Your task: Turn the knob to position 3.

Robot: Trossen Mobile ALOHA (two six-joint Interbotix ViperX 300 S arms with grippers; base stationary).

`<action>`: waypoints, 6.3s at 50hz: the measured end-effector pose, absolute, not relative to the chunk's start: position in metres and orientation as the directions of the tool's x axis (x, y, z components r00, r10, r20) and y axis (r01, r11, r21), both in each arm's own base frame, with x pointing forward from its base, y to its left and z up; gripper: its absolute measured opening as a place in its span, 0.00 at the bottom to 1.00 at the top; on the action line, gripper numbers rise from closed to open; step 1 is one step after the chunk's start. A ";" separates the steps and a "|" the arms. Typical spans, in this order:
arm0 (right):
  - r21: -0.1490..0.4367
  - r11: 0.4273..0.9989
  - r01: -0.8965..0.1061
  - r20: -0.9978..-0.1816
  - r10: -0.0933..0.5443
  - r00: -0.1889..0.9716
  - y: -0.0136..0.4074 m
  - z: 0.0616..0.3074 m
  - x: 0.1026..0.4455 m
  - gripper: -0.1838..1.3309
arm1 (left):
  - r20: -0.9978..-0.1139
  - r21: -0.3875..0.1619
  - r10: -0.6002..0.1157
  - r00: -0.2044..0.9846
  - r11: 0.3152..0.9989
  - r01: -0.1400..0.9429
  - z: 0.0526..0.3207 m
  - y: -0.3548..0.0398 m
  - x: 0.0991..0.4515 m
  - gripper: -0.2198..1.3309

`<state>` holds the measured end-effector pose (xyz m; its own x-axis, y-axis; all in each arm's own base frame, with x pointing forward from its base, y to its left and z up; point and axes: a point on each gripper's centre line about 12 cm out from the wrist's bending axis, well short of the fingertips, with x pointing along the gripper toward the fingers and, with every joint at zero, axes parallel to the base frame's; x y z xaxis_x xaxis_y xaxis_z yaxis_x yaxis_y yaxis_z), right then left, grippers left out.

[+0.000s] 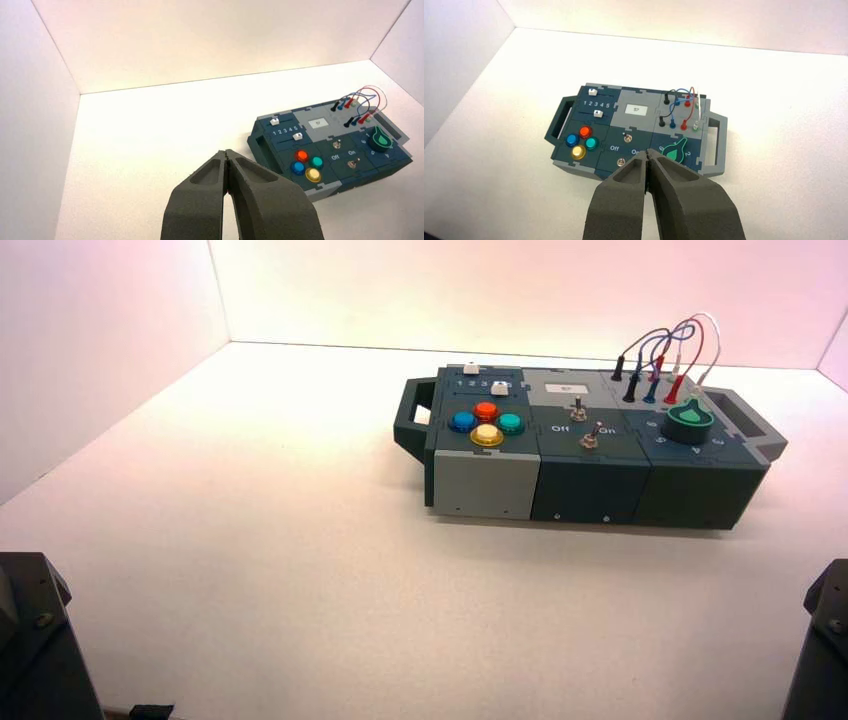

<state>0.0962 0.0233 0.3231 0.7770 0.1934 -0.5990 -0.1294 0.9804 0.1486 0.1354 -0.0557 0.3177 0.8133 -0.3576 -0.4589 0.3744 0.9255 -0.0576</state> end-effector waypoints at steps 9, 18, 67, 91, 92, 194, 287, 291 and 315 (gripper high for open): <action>0.146 0.981 -0.128 -0.614 0.191 0.766 0.024 0.324 0.105 0.03 | -0.459 -0.059 -0.359 0.813 0.925 0.375 0.321 -0.057 0.138 0.04; 0.145 0.982 -0.124 -0.620 0.187 0.762 0.025 0.327 0.114 0.02 | -0.459 -0.059 -0.359 0.813 0.925 0.375 0.328 -0.058 0.142 0.04; 0.136 0.990 -0.043 -0.916 0.142 0.374 0.038 0.244 0.243 0.03 | -0.528 -0.057 -0.353 0.772 0.922 0.383 0.332 -0.069 0.170 0.04; 0.088 0.996 -0.006 -0.979 0.088 0.184 0.033 0.179 0.283 0.03 | -0.550 -0.055 -0.348 0.759 0.922 0.384 0.327 -0.070 0.175 0.04; 0.087 0.996 -0.001 -0.980 0.086 0.181 0.031 0.178 0.283 0.03 | -0.551 -0.054 -0.348 0.758 0.922 0.384 0.327 -0.070 0.175 0.04; 0.051 0.997 0.050 -0.998 0.049 0.044 0.015 0.117 0.305 0.03 | -0.506 -0.040 -0.359 0.784 0.918 0.395 0.354 -0.068 0.169 0.04; 0.032 0.997 0.067 -0.999 0.033 -0.012 0.004 0.125 0.280 0.03 | -0.491 -0.025 -0.362 0.792 0.915 0.403 0.362 -0.069 0.169 0.04; 0.032 0.997 0.064 -0.999 0.033 -0.013 0.004 0.126 0.278 0.03 | -0.491 -0.024 -0.362 0.792 0.915 0.404 0.362 -0.069 0.169 0.04; 0.031 0.997 0.069 -0.999 0.033 -0.023 0.004 0.126 0.273 0.03 | -0.480 -0.014 -0.363 0.799 0.913 0.407 0.366 -0.068 0.169 0.04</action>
